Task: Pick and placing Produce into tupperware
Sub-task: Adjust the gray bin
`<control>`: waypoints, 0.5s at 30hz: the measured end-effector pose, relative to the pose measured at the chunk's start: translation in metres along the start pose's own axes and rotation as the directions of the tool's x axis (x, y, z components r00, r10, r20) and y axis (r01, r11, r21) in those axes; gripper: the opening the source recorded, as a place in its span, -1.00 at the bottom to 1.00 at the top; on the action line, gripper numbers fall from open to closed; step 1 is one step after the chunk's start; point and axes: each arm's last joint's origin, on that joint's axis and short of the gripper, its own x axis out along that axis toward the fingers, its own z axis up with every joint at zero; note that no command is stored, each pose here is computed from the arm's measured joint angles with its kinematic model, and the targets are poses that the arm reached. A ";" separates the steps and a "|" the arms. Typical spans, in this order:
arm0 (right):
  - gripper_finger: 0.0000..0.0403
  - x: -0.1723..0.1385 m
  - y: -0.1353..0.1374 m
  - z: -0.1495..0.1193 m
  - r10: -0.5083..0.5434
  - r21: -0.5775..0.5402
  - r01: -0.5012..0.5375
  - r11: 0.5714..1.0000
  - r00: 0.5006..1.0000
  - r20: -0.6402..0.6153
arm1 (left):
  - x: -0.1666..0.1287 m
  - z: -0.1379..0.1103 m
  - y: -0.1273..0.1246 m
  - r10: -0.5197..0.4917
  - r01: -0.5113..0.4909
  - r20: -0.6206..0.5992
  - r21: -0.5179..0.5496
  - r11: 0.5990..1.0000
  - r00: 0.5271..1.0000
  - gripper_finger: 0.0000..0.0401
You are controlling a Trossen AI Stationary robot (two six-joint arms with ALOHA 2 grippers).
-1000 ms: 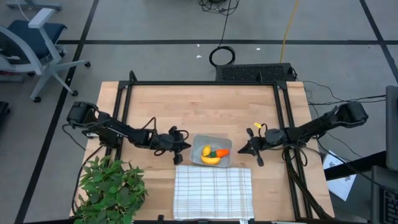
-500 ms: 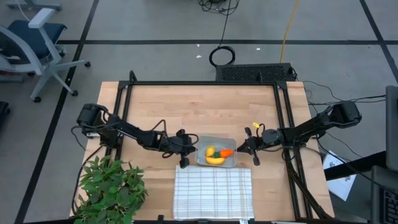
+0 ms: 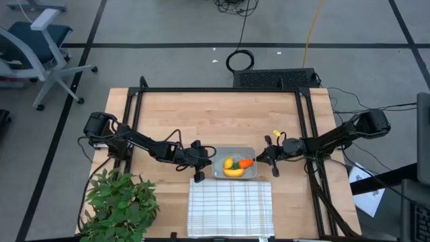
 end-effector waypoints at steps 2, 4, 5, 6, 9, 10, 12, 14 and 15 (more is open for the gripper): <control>-1.00 0.000 0.000 0.000 0.000 0.000 0.000 1.000 1.000 0.001 | 0.000 0.000 0.000 0.000 0.000 -0.001 0.001 1.000 1.000 -1.00; -1.00 0.000 0.000 0.000 0.000 0.005 0.000 1.000 1.000 0.001 | 0.000 0.000 0.000 -0.001 0.001 -0.001 0.001 1.000 1.000 -1.00; -1.00 0.000 0.000 0.000 -0.003 0.007 0.003 1.000 1.000 0.001 | 0.000 0.000 0.000 -0.003 0.003 -0.002 0.001 1.000 1.000 -1.00; -1.00 0.000 0.000 0.000 -0.004 0.007 0.004 1.000 1.000 0.001 | 0.000 0.000 0.000 -0.006 0.006 -0.002 0.000 1.000 1.000 -1.00; -1.00 0.000 0.000 0.000 -0.004 0.008 0.004 1.000 1.000 0.001 | 0.000 0.000 0.000 -0.007 0.007 -0.003 0.002 1.000 1.000 -1.00; -1.00 0.000 0.000 0.000 -0.004 0.008 0.004 1.000 1.000 0.001 | 0.000 0.000 0.000 -0.007 0.007 -0.003 0.002 1.000 1.000 -1.00; -1.00 0.000 0.000 0.000 -0.007 0.010 0.007 1.000 1.000 0.002 | 0.000 0.000 0.000 -0.009 0.009 -0.003 0.002 1.000 1.000 -1.00; -1.00 0.000 0.000 0.000 -0.008 0.011 0.008 1.000 1.000 0.002 | 0.000 0.000 0.000 -0.014 0.014 -0.005 0.002 1.000 1.000 -1.00; -1.00 0.000 0.000 0.001 -0.008 0.011 0.008 1.000 1.000 0.002 | 0.000 0.000 0.000 -0.014 0.014 -0.005 0.002 1.000 1.000 -1.00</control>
